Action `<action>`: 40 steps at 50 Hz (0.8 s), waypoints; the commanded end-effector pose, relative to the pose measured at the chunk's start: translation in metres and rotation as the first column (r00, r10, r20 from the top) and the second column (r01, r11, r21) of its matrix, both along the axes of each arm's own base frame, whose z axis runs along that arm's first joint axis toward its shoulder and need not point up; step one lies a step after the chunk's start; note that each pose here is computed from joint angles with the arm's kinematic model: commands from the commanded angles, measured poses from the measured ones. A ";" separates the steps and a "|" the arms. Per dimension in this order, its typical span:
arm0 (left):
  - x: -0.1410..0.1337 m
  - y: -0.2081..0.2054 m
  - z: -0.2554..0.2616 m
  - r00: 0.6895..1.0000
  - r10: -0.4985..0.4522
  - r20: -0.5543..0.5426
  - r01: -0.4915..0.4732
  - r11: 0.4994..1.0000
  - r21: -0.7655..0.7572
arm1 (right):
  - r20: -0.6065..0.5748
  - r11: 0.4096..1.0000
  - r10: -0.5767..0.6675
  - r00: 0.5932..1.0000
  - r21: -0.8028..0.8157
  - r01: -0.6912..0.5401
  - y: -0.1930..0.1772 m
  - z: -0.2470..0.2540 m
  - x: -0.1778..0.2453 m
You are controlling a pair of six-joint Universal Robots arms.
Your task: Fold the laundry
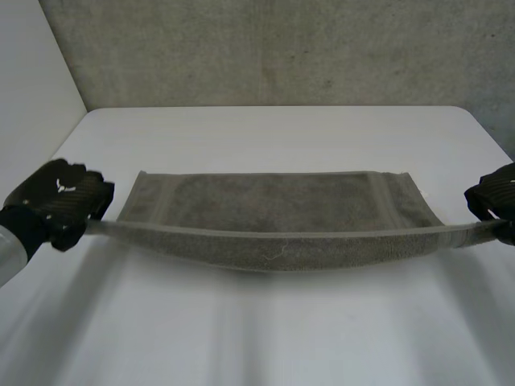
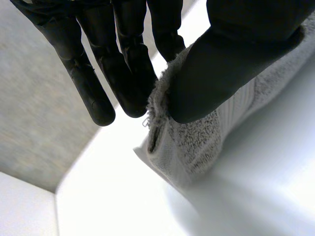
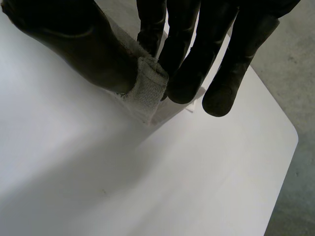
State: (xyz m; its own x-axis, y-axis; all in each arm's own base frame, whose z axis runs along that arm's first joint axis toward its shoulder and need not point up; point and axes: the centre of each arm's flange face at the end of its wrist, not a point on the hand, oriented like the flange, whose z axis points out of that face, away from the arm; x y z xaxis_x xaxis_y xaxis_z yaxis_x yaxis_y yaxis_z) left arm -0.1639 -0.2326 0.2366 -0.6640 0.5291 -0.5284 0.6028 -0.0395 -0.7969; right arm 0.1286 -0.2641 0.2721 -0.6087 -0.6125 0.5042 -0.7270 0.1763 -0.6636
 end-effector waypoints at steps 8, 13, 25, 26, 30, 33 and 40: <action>-0.017 -0.064 -0.037 0.998 -0.056 -0.018 0.056 0.998 0.020 | -0.004 0.996 -0.006 1.000 0.091 0.007 -0.060 -0.042 0.009; -0.026 -0.103 -0.050 0.998 -0.026 -0.059 0.025 1.000 -0.014 | -0.004 0.999 -0.007 1.000 0.033 0.008 -0.090 -0.059 0.029; -0.040 -0.177 -0.085 0.994 0.072 -0.082 -0.082 0.988 -0.129 | 0.117 0.980 -0.051 0.992 -0.185 0.073 -0.158 -0.080 0.058; -0.040 -0.183 -0.090 0.994 0.077 -0.083 -0.088 0.987 -0.135 | 0.117 0.980 -0.052 0.992 -0.185 0.073 -0.158 -0.080 0.058; -0.043 -0.194 -0.098 0.993 0.080 -0.083 -0.091 0.986 -0.143 | 0.108 0.959 -0.071 0.992 -0.267 0.098 -0.175 -0.085 0.063; -0.047 -0.201 -0.104 0.994 0.076 -0.083 -0.088 0.985 -0.149 | 0.107 0.954 -0.070 0.992 -0.284 0.098 -0.182 -0.092 0.068; -0.052 -0.211 -0.118 0.993 0.086 -0.080 -0.098 0.984 -0.151 | 0.110 0.950 -0.056 0.992 -0.300 0.087 -0.193 -0.102 0.075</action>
